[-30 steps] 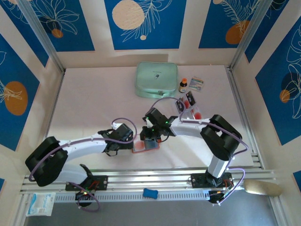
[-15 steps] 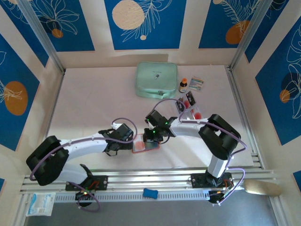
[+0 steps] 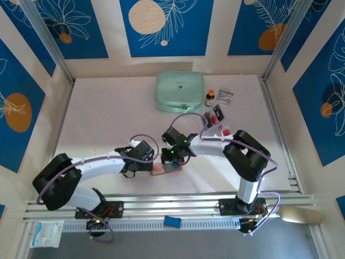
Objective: Put the credit cards into the card holder
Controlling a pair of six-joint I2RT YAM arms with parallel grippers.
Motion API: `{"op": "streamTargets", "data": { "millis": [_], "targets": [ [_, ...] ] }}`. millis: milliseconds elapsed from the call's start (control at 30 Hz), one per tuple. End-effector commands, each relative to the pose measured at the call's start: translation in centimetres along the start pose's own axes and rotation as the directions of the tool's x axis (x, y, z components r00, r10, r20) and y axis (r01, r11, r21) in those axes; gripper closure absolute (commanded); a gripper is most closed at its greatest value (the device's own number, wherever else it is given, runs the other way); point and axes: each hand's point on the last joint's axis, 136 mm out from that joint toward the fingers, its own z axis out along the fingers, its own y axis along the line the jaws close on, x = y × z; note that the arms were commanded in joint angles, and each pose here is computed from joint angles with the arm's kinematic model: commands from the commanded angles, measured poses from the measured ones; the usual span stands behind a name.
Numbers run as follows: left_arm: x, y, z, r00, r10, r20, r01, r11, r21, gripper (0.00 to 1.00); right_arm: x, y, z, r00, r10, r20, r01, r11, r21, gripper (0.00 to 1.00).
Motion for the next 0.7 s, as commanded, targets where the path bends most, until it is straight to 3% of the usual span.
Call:
{"op": "streamTargets", "data": {
  "millis": [0,667],
  "targets": [
    [0.6,0.7,0.8,1.000,0.012,-0.015,-0.012,1.000,-0.025,0.00,1.9,1.1,1.3,0.996,-0.042,-0.076,0.042,0.999,-0.008,1.00],
    [-5.2,1.5,-4.9,0.982,-0.107,0.157,0.096,0.993,0.071,0.00,0.5,0.6,-3.1,0.999,-0.006,0.031,0.006,1.000,0.000,0.96]
  ]
}}
